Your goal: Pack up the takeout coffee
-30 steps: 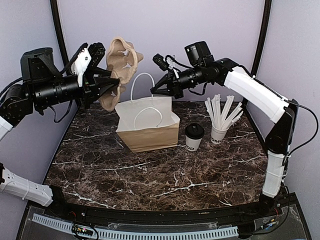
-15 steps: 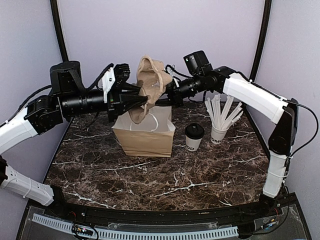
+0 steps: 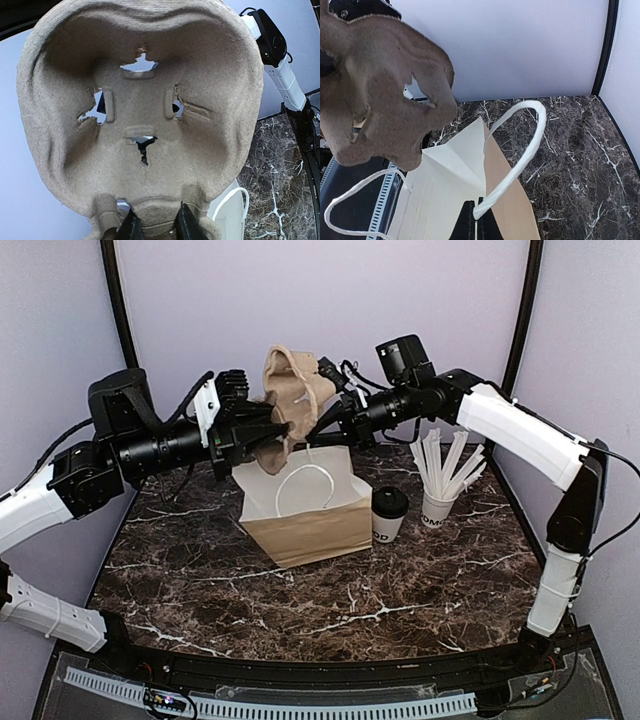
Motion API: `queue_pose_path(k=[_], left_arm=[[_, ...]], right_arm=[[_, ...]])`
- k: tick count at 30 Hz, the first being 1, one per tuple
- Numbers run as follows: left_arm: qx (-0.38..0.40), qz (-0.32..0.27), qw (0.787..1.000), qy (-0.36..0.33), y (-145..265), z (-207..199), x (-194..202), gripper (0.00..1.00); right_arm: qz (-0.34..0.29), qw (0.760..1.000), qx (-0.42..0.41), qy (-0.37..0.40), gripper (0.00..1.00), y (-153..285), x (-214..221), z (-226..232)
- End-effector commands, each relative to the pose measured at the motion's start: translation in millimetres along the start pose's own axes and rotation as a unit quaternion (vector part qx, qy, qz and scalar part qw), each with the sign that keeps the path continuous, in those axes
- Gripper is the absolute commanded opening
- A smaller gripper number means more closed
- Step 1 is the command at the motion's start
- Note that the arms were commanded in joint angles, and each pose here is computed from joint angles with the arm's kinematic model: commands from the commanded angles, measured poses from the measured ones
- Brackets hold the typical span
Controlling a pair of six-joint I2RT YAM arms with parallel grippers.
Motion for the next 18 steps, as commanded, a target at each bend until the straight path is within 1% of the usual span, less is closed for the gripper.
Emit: queue_pose_path(k=[1, 12, 15, 18], left_arm=[[-0.03, -0.01, 0.999, -0.021, 3.3, 6.0, -1.6, 0.21], [-0.014, -0.013, 1.0, -0.011, -15.8, -22.5, 25.6, 0.21], [0.01, -0.02, 1.0, 0.0, -15.9, -28.5, 25.9, 0.21], [0.042, -0.013, 0.999, 0.02, -14.3, -34.7, 27.0, 0.22]], right_arm=[[-0.01, 1.0, -0.02, 0.015, 0.0, 1.7, -4.9, 13.5], [-0.011, 1.0, -0.018, 0.011, 0.0, 1.7, -6.1, 15.2], [-0.011, 1.0, -0.008, 0.011, 0.0, 2.2, -6.6, 13.8], [-0.013, 1.0, 0.004, 0.01, 0.0, 2.1, -8.0, 11.5]])
Point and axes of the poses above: each gripper's point midway between its finger pads, its own y axis back along the fingers, its own z axis along the line the jaws close on, x = y × z, the point moved 8 cm from there along y, back along the fingers, and after that the axes turned 15 degrees about -y, right-handed, at the moved point
